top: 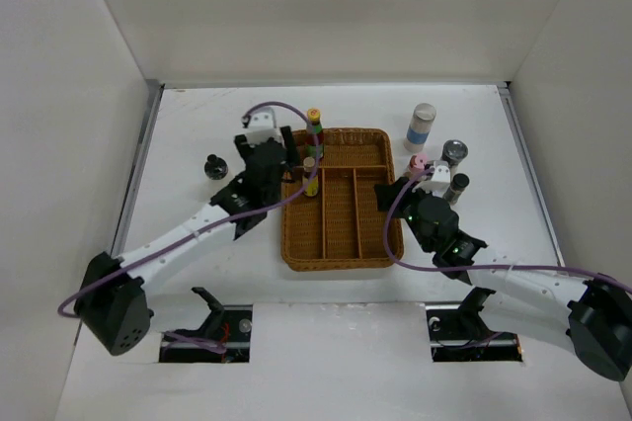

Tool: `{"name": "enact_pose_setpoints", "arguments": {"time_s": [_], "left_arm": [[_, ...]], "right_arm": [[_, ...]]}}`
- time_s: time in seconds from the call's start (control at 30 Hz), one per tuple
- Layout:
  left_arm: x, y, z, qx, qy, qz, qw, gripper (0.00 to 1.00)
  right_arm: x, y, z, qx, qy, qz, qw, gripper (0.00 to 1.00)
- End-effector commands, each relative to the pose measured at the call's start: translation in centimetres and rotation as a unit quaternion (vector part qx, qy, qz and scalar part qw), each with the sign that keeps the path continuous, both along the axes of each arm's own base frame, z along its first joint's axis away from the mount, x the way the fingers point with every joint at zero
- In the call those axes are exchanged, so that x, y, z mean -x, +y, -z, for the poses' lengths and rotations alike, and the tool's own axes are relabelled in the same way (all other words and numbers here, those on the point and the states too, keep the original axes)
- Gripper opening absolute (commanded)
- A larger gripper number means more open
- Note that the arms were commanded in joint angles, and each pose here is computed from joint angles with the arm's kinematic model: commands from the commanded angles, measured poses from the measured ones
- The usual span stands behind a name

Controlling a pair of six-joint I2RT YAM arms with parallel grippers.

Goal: Organize the condiment bottles

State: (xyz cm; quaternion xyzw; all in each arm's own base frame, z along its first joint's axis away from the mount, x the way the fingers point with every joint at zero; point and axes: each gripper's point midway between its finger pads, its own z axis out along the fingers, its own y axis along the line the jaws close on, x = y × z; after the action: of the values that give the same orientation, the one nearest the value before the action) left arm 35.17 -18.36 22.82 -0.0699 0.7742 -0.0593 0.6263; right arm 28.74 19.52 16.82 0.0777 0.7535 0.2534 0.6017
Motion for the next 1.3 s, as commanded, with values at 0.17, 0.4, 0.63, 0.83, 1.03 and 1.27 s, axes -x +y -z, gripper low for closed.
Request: {"name": "enact_pose_setpoints", "arguments": {"time_s": [0.17,0.4,0.63,0.83,1.03,1.27], "left_arm": [[0.4,14.2,-0.3,0.005,0.013,-0.194,0.981,0.70],[-0.9,16.4,5.1,-0.023,0.081,-0.230,0.970,0.77],[-3.0,18.4,8.1,-0.018,0.096,-0.258,0.961,0.77],[-3.9,18.8,9.4,-0.012,0.105,-0.257,0.961,0.72],[-3.7,18.5,10.7,0.003,0.116,-0.246,0.962,0.54],[-1.8,16.9,5.6,0.035,0.061,-0.214,0.974,0.31]], "right_arm": [[-0.4,0.2,-1.4,-0.018,-0.017,0.003,1.000,0.55],[-0.5,0.4,-1.3,-0.018,-0.014,-0.001,1.000,0.61],[-0.4,0.3,-1.3,-0.017,-0.014,0.000,1.000,0.63],[-0.5,0.4,-1.2,-0.014,-0.013,0.000,1.000,0.64],[-0.6,0.3,-1.3,-0.016,-0.015,0.002,1.000,0.64],[-0.5,0.2,-1.3,-0.021,-0.016,0.004,1.000,0.64]]}}
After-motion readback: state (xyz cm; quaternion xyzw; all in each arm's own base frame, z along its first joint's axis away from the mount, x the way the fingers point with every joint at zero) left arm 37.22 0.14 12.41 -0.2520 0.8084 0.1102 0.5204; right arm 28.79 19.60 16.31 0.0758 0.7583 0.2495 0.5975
